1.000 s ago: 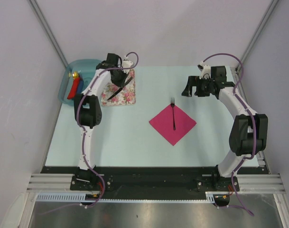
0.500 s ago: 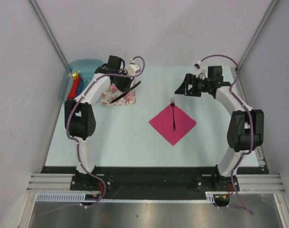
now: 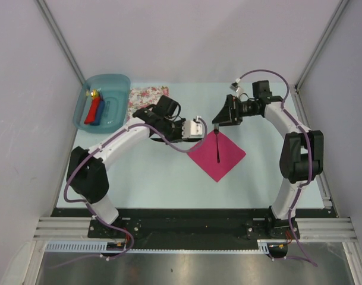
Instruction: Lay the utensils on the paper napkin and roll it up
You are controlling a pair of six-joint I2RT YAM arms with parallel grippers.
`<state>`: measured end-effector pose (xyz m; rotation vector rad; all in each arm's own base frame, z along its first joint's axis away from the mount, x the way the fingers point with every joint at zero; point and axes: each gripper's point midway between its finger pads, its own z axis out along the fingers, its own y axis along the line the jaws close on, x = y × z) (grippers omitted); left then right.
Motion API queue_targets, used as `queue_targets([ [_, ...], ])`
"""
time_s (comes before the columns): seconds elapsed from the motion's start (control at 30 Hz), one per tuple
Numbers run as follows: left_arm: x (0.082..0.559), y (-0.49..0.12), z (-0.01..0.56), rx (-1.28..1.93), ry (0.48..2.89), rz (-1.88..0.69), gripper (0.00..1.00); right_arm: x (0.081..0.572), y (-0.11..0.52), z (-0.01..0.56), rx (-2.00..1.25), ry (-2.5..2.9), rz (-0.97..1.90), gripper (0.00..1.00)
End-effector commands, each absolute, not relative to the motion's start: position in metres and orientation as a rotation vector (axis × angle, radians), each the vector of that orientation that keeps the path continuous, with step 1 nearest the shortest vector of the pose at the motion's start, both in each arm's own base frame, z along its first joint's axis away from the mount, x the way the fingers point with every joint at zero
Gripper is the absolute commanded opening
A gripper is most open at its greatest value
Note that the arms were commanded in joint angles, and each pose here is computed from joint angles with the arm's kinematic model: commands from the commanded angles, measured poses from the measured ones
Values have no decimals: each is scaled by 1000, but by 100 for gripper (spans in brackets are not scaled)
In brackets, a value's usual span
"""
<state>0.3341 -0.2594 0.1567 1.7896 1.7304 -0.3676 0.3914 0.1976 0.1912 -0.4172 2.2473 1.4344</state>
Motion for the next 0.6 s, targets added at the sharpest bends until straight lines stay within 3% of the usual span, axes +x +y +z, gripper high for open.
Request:
queue_targets([
  [0.0, 305, -282, 177, 1959, 1433, -343, 0, 344, 233, 182, -621, 2301, 1588, 99],
  [0.3, 291, -296, 180, 2026, 1336, -346, 0, 293, 273, 159, -825, 2380, 1690, 92],
  [0.4, 289, -299, 182, 2032, 1322, -348, 0, 285, 281, 154, -854, 2388, 1714, 84],
  [0.5, 288, -300, 182, 2040, 1312, -348, 0, 279, 288, 153, -877, 2384, 1745, 61],
  [0.57, 287, -300, 182, 2042, 1311, -352, 0, 277, 291, 151, -893, 2389, 1746, 52],
])
